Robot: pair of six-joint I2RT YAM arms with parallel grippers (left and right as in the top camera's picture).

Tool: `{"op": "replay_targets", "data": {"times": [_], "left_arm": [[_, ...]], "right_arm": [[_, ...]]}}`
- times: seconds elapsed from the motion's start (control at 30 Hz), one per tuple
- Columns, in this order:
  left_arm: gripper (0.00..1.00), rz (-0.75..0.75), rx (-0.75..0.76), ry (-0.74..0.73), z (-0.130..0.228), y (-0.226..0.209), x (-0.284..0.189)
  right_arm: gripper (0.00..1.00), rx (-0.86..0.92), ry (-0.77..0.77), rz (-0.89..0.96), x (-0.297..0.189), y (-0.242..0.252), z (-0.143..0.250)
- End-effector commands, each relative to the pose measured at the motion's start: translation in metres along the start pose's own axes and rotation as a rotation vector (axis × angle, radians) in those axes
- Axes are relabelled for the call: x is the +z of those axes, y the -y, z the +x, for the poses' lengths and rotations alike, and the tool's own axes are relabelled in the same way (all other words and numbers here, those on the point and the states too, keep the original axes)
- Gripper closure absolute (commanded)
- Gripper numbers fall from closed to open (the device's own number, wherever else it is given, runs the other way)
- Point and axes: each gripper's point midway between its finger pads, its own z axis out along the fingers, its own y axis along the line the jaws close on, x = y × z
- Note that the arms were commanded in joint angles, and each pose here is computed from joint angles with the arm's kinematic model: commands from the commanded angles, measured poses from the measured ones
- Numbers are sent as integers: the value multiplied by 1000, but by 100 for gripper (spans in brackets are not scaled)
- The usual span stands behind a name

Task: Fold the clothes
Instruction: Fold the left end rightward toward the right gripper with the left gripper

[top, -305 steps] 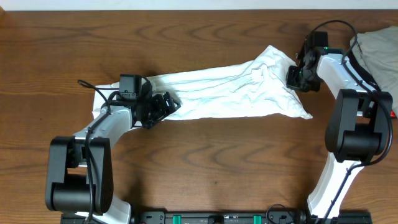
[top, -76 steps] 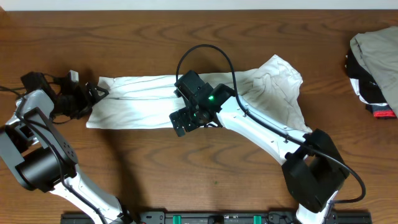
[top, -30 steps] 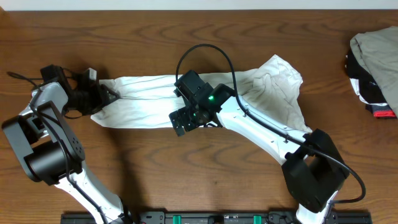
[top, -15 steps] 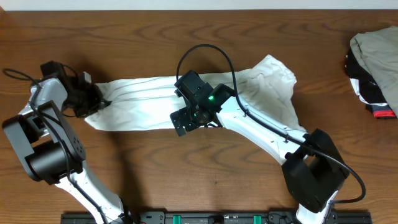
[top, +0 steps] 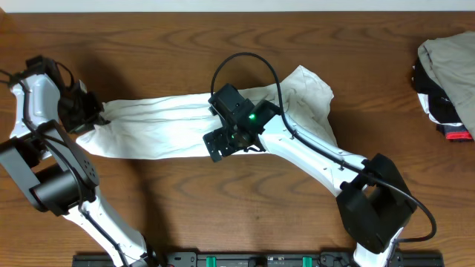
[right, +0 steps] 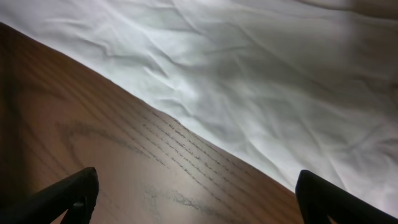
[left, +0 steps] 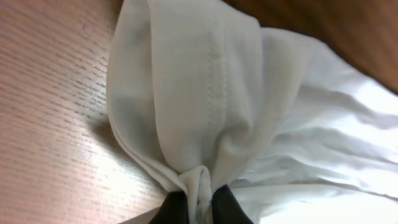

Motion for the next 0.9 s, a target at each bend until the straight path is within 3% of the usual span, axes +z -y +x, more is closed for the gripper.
{"op": "replay_targets", "data": {"times": [0.0, 0.33, 0.87], "left_arm": [[94, -12, 11, 73, -5, 16, -30], [94, -39, 134, 36, 28, 78, -39], [94, -68, 329, -94, 98, 163, -18]], "right_arm": [[1, 58, 2, 18, -2, 9, -1], [1, 260, -33, 96, -9, 60, 2], [1, 362, -63, 136, -17, 102, 5]]}}
